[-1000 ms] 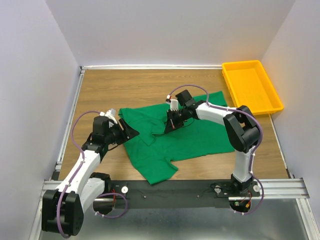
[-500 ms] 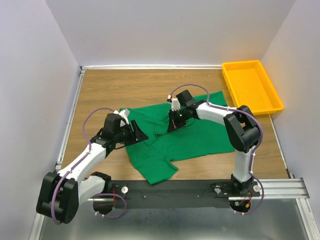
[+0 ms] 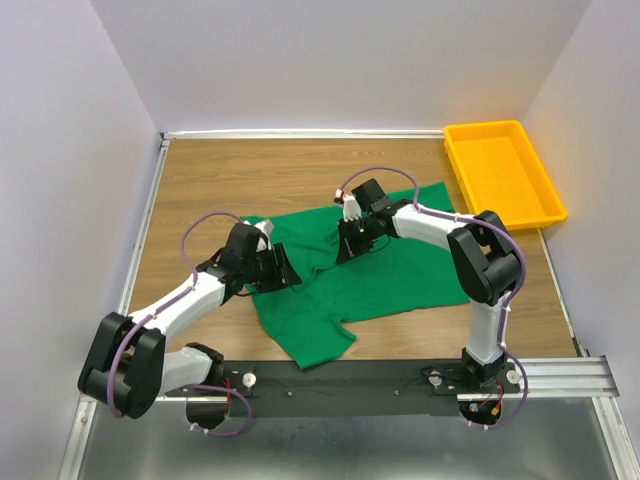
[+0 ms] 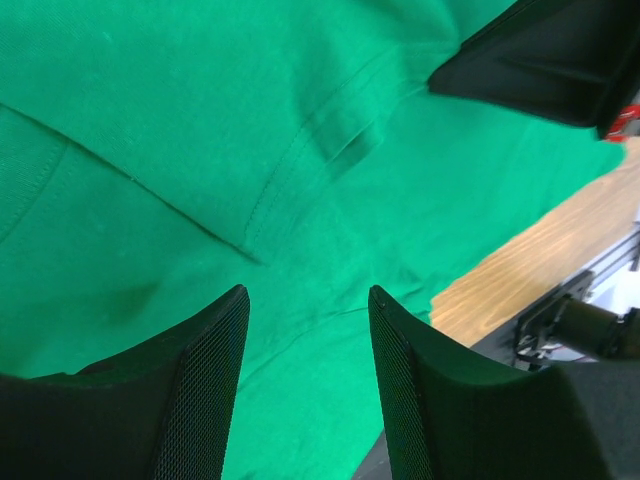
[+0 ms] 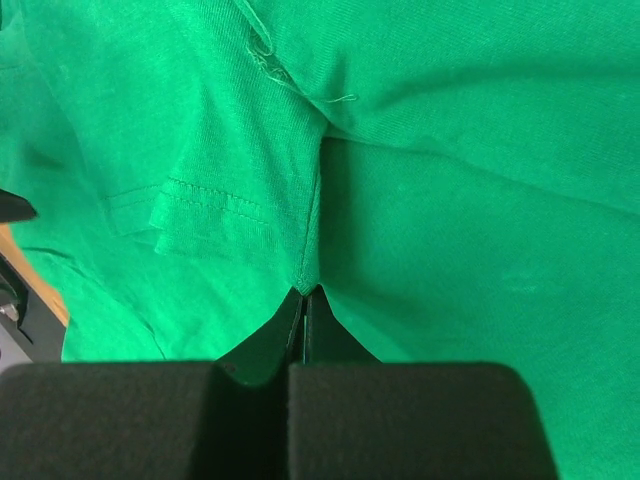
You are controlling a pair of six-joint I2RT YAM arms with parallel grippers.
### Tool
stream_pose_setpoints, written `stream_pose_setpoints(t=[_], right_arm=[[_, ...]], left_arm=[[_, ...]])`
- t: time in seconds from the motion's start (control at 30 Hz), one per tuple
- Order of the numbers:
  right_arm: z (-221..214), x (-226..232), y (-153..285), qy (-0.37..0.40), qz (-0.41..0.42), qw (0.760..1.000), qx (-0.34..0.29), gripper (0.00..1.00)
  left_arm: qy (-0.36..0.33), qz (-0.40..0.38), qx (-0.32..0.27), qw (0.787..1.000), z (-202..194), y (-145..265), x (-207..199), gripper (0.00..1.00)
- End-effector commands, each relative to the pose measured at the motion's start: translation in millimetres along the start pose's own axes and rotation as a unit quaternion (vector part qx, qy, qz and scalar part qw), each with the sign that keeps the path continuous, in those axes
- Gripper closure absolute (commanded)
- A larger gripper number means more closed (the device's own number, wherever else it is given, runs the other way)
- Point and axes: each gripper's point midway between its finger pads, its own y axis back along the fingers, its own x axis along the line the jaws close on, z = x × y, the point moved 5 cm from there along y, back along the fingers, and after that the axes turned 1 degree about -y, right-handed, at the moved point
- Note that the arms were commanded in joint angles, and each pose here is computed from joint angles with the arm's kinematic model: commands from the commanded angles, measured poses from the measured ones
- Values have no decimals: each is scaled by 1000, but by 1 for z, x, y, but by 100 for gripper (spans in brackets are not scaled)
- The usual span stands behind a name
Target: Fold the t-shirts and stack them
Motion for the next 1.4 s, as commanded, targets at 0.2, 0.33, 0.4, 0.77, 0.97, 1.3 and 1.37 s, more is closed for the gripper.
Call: stream_pose_setpoints(t=[0.2,0.33,0.4,0.77,0.97,1.3,1.37], right_arm=[[14,-5,9,18,-29,999,-15,94],[16,-5,11,24,-35,999,-20,94],[17,-4,12,28,-37,999,-23,96],[19,-9,18,38,-66,997,-31,98],[17,-12,15,41,-69,996,-25,96],[56,8,93,196,-60,973,-103,10],[60,3,112,221,-49,966,-122,0]], left_arm=[[-22,47,24,998,-5,-16,-2,41],[-27,60,32,997,-7,-21,1,42],[-25,67,39,997,-9,-24,4,42],[-29,77,40,996,-7,-30,5,42],[-33,78,32,996,-2,-26,1,42],[-20,87,-141,986,79,30,-6,24],[10,67,-182,981,103,39,15,24]])
